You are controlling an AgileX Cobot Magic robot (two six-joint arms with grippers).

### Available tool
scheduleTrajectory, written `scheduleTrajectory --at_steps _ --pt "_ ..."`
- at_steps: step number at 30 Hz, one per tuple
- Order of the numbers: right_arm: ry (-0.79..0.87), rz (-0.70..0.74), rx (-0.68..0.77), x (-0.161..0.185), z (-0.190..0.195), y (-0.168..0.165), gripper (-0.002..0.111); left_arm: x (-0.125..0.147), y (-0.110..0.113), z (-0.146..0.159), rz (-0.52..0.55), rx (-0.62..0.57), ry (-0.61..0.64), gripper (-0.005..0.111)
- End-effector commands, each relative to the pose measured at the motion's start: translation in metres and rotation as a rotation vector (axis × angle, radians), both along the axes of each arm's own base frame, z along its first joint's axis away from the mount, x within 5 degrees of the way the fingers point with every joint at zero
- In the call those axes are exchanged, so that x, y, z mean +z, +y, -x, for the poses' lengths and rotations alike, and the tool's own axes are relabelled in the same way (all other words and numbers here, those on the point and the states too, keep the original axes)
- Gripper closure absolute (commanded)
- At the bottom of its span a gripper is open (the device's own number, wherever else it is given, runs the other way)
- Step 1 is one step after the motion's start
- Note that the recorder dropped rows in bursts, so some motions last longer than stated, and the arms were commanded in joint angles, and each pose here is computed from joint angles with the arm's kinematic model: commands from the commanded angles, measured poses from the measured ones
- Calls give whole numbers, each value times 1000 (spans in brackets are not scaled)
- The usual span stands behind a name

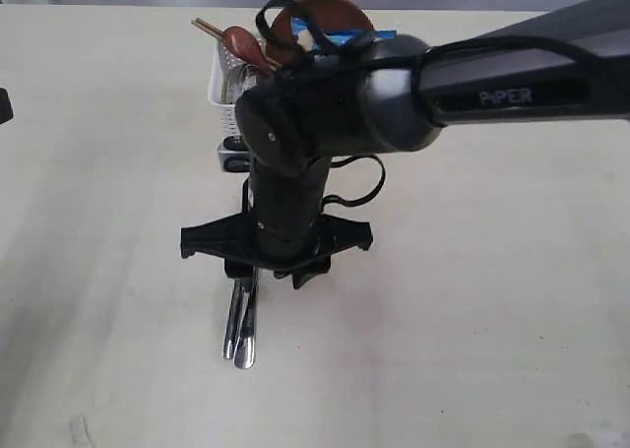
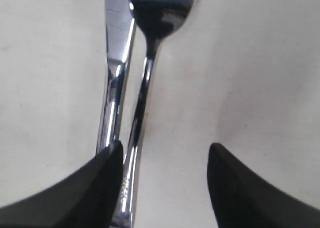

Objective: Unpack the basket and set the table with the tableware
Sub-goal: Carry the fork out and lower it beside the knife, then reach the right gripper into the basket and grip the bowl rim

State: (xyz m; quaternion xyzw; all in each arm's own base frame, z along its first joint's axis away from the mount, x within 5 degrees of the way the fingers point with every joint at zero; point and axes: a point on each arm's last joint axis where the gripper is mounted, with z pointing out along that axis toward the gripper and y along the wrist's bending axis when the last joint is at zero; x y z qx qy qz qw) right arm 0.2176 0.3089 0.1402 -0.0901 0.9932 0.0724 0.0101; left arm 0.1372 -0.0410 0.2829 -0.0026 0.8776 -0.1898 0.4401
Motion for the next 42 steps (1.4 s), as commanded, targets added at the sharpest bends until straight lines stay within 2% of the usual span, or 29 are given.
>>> scheduleTrajectory --at_steps 1,6,8,11,14,27,37,42 --pt "-78 -35 25 32 -11 -12 54 -1 0 1 5 -2 6 73" --pt "-233 -79 31 81 -27 -37 54 -1 0 1 5 -2 6 73" --pt "-347 -59 42 102 -39 -55 54 -1 0 1 5 -2 6 73" --pt "-560 80 126 125 -57 -81 54 -1 0 1 5 -2 6 73" --pt "-667 215 197 131 -70 -96 54 -1 0 1 5 -2 6 73" --pt "-790 346 485 82 -105 -78 54 -1 0 1 5 -2 6 73" --pt "-825 300 580 53 -116 -62 54 -1 0 0 5 1 0 73" --pt "-812 378 600 45 -122 -63 54 -1 0 0 5 1 0 73"
